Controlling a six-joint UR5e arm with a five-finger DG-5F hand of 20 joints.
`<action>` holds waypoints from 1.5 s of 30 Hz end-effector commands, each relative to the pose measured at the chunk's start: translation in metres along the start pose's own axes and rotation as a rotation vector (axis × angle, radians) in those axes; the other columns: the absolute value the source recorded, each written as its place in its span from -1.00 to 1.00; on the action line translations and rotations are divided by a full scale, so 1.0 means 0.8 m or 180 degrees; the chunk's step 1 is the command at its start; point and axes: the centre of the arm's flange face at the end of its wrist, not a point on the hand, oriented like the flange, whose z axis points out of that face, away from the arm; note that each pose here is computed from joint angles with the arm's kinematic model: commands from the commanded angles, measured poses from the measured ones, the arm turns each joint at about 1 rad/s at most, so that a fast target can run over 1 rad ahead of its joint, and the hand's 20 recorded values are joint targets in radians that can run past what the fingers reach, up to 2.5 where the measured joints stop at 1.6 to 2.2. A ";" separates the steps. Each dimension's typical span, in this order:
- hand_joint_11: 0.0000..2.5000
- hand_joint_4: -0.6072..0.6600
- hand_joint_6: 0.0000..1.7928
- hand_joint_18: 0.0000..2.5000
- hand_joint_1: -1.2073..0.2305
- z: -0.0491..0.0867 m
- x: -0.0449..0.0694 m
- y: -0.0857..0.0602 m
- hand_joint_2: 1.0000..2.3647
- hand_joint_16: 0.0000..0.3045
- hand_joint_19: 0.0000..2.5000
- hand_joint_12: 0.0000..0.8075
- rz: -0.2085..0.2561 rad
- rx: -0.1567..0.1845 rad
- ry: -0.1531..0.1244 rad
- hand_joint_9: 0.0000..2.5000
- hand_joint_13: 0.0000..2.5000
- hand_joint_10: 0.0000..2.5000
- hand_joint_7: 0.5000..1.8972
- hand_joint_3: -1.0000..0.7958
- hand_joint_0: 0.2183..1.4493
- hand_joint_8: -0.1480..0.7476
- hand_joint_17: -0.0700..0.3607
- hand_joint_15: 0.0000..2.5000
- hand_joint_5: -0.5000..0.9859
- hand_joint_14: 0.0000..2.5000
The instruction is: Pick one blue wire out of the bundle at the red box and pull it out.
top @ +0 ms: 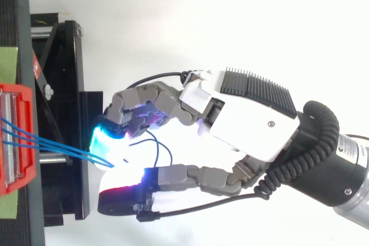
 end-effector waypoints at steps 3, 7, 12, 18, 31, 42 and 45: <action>-0.58 0.54 -0.10 -0.33 -0.34 0.001 0.000 0.000 -0.98 -0.60 -0.56 0.12 0.0013 -0.0012 -0.0005 -0.33 -0.32 -0.99 -0.20 -0.25 -0.40 0.19 -0.04 -0.66 -0.55 -0.99; -0.57 0.46 -0.10 -0.34 -0.28 0.001 0.001 0.001 -0.98 -0.60 -0.55 0.13 0.0022 -0.0024 -0.0010 -0.32 -0.32 -0.99 -0.13 -0.16 -0.41 0.20 -0.04 -0.66 -0.55 -0.99; -0.51 0.44 -0.05 -0.34 -0.47 0.001 0.000 0.003 -0.97 -0.60 -0.58 0.13 0.0029 -0.0030 -0.0013 -0.35 -0.33 -0.99 -0.34 -0.12 -0.29 0.22 -0.04 -0.66 -0.59 -0.99; -0.50 0.46 -0.03 -0.33 -0.58 0.001 0.001 0.001 -0.98 -0.60 -0.61 0.11 0.0025 -0.0027 -0.0011 -0.37 -0.33 -0.99 -0.33 -0.17 -0.19 0.20 -0.04 -0.67 -0.60 -0.99; -0.51 0.47 -0.05 -0.33 -0.32 0.002 0.001 0.002 -1.00 -0.60 -0.56 0.13 0.0045 -0.0047 -0.0025 -0.33 -0.32 -0.99 -0.32 -0.41 -0.45 0.22 -0.03 -0.66 -0.58 -0.99; -0.51 0.42 -0.05 -0.33 -0.30 0.003 0.000 0.002 -0.98 -0.61 -0.56 0.12 0.0056 -0.0052 -0.0032 -0.30 -0.31 -0.99 -0.25 -0.24 -0.39 0.23 -0.05 -0.66 -0.56 -0.99; -0.50 0.38 -0.04 -0.33 -0.35 0.003 0.000 0.002 -0.98 -0.61 -0.56 0.12 0.0053 -0.0049 -0.0031 -0.30 -0.31 -0.99 -0.24 -0.18 -0.38 0.23 -0.05 -0.66 -0.56 -0.99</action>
